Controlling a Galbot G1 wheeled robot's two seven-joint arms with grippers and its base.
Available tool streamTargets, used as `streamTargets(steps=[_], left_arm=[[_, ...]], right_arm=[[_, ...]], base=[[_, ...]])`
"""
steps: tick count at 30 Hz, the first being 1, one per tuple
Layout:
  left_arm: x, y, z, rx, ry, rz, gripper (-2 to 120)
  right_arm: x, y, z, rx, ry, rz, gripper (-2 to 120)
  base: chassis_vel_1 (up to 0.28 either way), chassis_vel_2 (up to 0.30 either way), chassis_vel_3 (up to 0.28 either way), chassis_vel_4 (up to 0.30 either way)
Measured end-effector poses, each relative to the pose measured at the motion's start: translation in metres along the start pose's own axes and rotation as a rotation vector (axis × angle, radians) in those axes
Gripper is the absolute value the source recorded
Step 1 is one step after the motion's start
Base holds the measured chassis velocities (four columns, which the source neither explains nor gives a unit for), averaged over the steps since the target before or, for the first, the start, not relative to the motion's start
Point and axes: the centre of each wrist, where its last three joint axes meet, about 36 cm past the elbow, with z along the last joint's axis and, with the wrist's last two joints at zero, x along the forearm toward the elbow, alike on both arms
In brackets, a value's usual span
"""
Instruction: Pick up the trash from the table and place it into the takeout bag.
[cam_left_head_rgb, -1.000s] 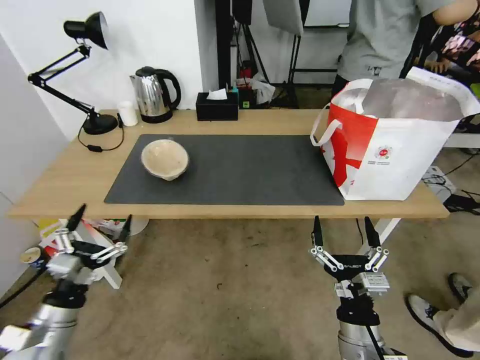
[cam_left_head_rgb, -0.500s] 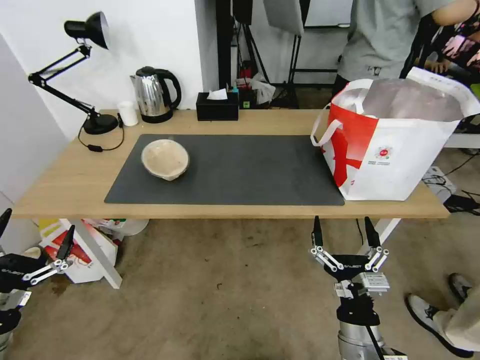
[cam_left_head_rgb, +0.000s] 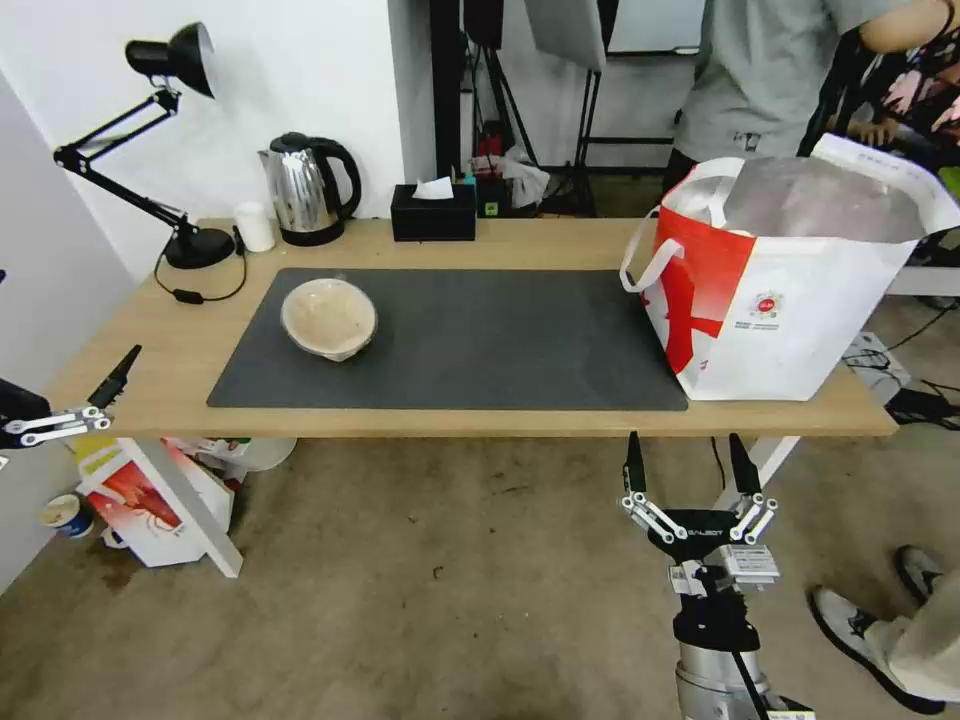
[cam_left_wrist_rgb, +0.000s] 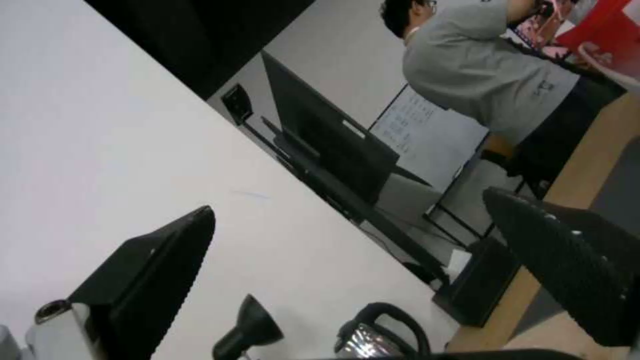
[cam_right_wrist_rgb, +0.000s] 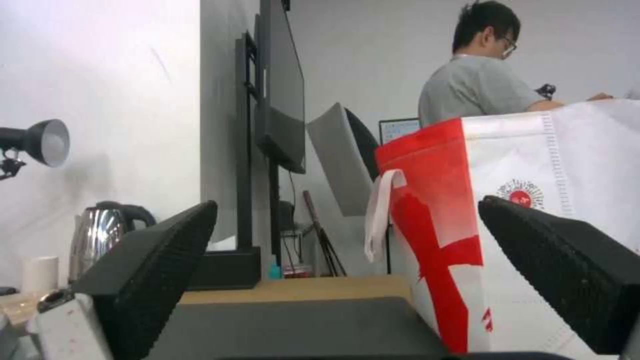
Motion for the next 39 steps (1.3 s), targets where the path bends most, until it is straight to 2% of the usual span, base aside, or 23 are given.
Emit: streamTargets(steps=[1, 3, 4, 9, 12, 16, 22, 28, 30, 33, 39], left_arm=[[0.0, 0.0, 0.0, 0.0, 0.0, 0.0, 100], [-0.013, -0.022, 0.005, 0.064, 0.0, -0.021, 100], [-0.015, -0.024, 0.006, 0.068, 0.004, -0.02, 100], [-0.022, -0.022, 0.007, 0.045, 0.014, 0.001, 100], [-0.029, -0.017, 0.008, -0.004, 0.032, 0.06, 100], [-0.031, -0.013, 0.009, -0.029, 0.035, 0.08, 100], [-0.036, 0.009, 0.016, -0.079, 0.059, 0.138, 100], [-0.037, 0.025, 0.02, -0.108, 0.072, 0.168, 100], [-0.04, 0.04, 0.024, -0.136, 0.077, 0.193, 100], [-0.042, 0.05, 0.028, -0.157, 0.083, 0.214, 100], [-0.048, 0.067, 0.032, -0.192, 0.088, 0.233, 100]], right_arm=[[0.0, 0.0, 0.0, 0.0, 0.0, 0.0, 100], [0.0, 0.0, 0.0, 0.0, 0.0, 0.0, 100], [0.0, 0.0, 0.0, 0.0, 0.0, 0.0, 100], [0.0, 0.0, 0.0, 0.0, 0.0, 0.0, 100], [0.0, 0.0, 0.0, 0.0, 0.0, 0.0, 100], [0.0, 0.0, 0.0, 0.0, 0.0, 0.0, 100], [0.0, 0.0, 0.0, 0.0, 0.0, 0.0, 100], [0.0, 0.0, 0.0, 0.0, 0.0, 0.0, 100], [0.0, 0.0, 0.0, 0.0, 0.0, 0.0, 100], [0.0, 0.0, 0.0, 0.0, 0.0, 0.0, 100], [0.0, 0.0, 0.0, 0.0, 0.0, 0.0, 100]], base=[[0.0, 0.0, 0.0, 0.0], [0.0, 0.0, 0.0, 0.0], [0.0, 0.0, 0.0, 0.0], [0.0, 0.0, 0.0, 0.0], [0.0, 0.0, 0.0, 0.0], [0.0, 0.0, 0.0, 0.0], [0.0, 0.0, 0.0, 0.0], [0.0, 0.0, 0.0, 0.0], [0.0, 0.0, 0.0, 0.0], [0.0, 0.0, 0.0, 0.0], [0.0, 0.0, 0.0, 0.0]])
